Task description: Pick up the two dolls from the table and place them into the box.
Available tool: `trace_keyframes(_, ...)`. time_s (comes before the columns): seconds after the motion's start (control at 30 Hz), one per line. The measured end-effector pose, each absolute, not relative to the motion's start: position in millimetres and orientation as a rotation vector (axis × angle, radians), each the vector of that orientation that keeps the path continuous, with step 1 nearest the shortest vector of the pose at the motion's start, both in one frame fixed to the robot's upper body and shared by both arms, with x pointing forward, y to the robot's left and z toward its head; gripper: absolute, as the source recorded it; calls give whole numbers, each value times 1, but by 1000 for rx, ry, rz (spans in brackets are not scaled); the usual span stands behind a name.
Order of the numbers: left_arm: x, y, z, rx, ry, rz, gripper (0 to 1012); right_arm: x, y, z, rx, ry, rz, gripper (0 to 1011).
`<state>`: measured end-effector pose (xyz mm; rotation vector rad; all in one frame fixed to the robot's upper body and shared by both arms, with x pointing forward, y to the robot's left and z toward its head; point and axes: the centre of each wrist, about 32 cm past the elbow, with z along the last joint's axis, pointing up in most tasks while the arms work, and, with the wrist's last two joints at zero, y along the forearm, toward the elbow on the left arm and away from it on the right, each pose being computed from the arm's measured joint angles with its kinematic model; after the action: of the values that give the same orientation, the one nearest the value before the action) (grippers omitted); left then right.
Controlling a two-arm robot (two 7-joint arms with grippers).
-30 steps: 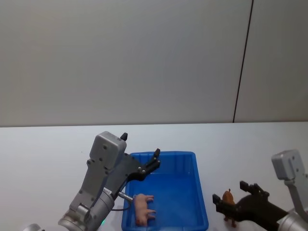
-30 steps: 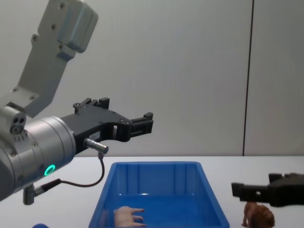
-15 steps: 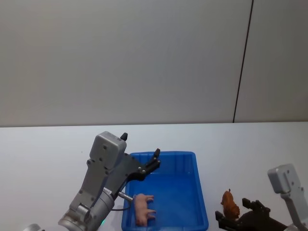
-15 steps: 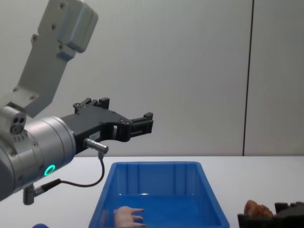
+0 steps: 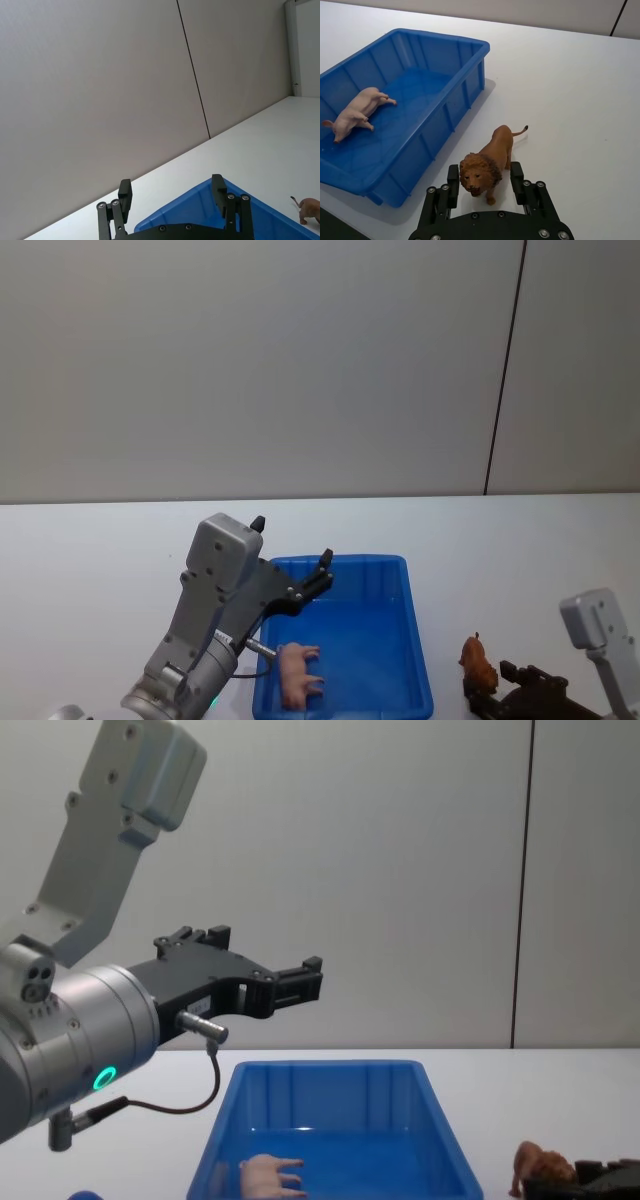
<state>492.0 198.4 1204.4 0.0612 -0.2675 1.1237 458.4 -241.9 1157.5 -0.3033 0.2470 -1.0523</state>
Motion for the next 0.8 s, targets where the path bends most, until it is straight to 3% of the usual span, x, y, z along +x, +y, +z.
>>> trace_keyframes(0.27,492,198,1204,61,-268,1124,1001,457,-243,1160,-293,226,-1072,428)
trace_keyframes(0.8,492,198,1204,61,-268,1124,1001,460,-240,1185,-199,105,-1059,425)
